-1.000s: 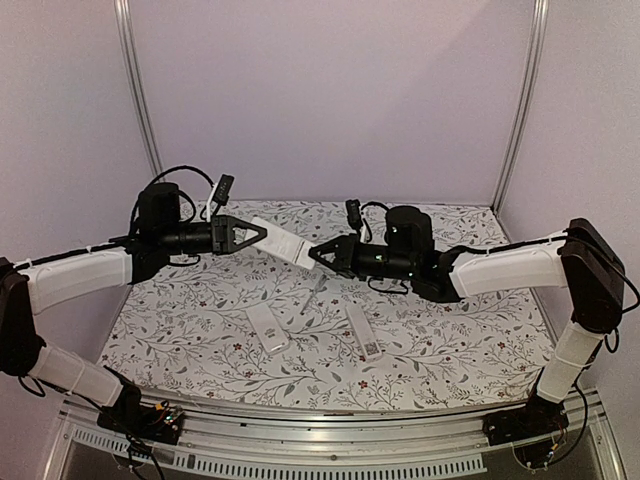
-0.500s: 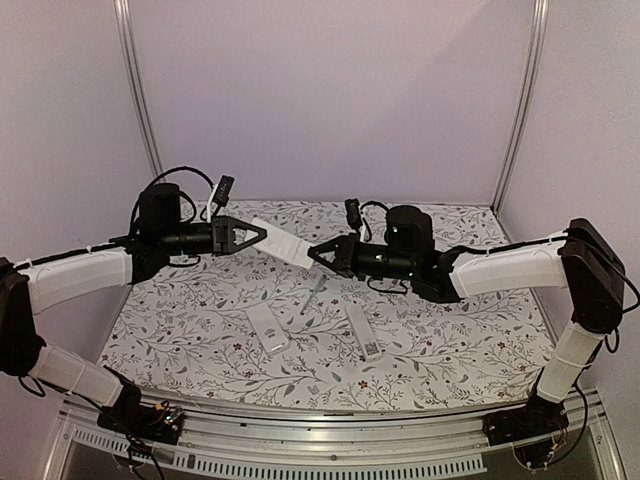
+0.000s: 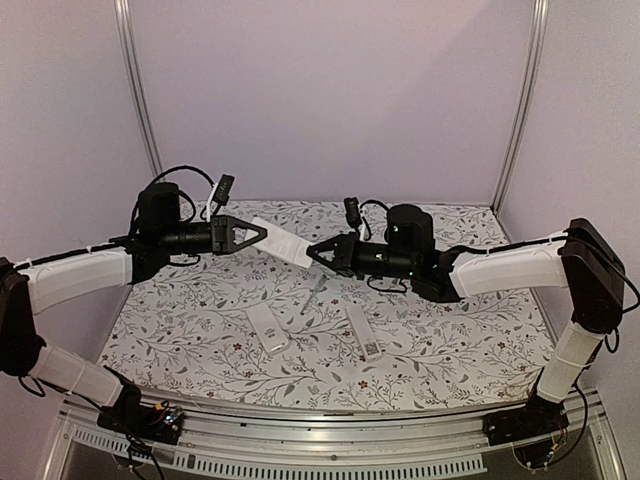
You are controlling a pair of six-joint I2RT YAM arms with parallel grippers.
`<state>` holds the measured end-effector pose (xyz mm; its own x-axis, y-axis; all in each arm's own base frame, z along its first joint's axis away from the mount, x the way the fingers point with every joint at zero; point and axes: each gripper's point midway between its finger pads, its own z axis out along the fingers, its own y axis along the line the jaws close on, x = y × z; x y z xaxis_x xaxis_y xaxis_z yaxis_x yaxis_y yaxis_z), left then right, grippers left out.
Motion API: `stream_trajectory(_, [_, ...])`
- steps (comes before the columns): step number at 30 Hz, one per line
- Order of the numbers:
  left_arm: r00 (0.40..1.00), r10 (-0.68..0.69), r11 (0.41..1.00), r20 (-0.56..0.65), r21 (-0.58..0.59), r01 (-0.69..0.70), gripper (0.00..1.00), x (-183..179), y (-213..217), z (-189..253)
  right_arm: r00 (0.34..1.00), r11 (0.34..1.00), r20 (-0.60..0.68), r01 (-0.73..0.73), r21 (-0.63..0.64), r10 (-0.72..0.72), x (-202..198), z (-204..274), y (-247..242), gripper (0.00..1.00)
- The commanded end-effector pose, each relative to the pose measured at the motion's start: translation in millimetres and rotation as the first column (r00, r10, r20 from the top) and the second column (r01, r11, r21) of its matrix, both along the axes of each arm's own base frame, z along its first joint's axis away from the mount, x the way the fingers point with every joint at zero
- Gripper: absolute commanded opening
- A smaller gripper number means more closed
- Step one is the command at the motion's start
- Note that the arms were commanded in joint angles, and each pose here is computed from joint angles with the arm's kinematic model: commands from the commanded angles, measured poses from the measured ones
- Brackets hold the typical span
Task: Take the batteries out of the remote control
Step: Remove the battery cover from the remote control.
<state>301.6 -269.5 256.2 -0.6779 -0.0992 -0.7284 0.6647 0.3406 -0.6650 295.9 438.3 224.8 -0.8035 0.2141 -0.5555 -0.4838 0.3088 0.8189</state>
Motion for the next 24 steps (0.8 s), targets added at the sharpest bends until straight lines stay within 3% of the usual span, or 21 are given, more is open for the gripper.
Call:
stream_trajectory(1, [0.993, -0.104, 0.993, 0.049, -0.051, 0.106, 0.00, -16.8, -10.6, 20.7, 1.000, 1.000, -0.005, 0.012, -0.011, -0.013, 7.6, -5.4, 2.3, 0.13])
stream_trajectory(9, [0.993, -0.106, 0.993, 0.045, -0.049, 0.108, 0.00, -16.6, -10.9, 19.0, 1.000, 1.000, -0.011, 0.004, -0.016, -0.004, 8.2, -9.7, 5.1, 0.12])
stream_trajectory(19, [0.997, -0.066, 0.997, 0.040, -0.048, 0.068, 0.00, -10.8, -4.8, 19.2, 1.000, 1.000, -0.001, 0.017, -0.006, -0.017, 7.4, -6.5, 0.9, 0.00])
stream_trajectory(24, [0.998, -0.052, 0.996, 0.046, -0.064, 0.055, 0.00, -9.1, -0.1, 22.8, 1.000, 1.000, -0.006, 0.025, -0.009, -0.025, 7.1, -9.4, -1.3, 0.00])
